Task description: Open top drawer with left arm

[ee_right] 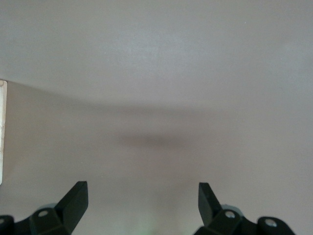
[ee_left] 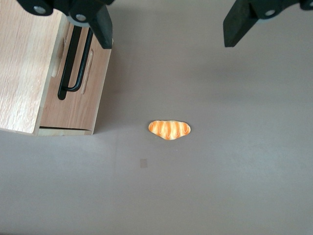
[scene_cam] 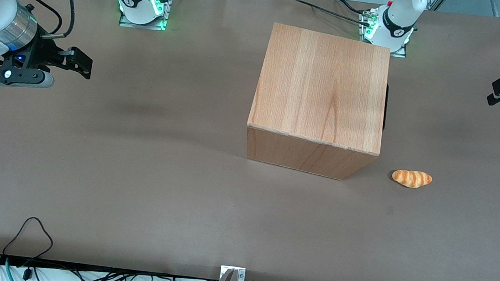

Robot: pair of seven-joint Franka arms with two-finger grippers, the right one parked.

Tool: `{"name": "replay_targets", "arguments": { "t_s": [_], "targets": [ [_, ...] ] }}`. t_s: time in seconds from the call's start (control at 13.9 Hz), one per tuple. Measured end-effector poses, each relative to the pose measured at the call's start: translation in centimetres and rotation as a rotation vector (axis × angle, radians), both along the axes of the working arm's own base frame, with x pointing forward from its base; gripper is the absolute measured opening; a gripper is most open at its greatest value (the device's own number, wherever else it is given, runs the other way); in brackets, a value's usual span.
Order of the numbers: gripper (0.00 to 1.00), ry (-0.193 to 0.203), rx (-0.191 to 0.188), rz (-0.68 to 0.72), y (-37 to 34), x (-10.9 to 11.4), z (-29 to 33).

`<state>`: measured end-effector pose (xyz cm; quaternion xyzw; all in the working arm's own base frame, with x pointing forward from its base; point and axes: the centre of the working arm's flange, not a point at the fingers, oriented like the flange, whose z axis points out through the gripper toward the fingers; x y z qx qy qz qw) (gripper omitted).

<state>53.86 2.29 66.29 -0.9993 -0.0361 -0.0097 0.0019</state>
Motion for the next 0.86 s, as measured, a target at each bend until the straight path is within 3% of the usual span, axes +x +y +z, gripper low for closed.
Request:
{"name": "replay_targets", "arguments": {
  "t_s": [0.58, 0.86],
  "targets": [
    [1.00, 0.012, 0.000, -0.031, -0.2, -0.1, -0.1],
    [1.00, 0.051, -0.012, -0.034, -0.3, 0.3, -1.7]
  ]
}}
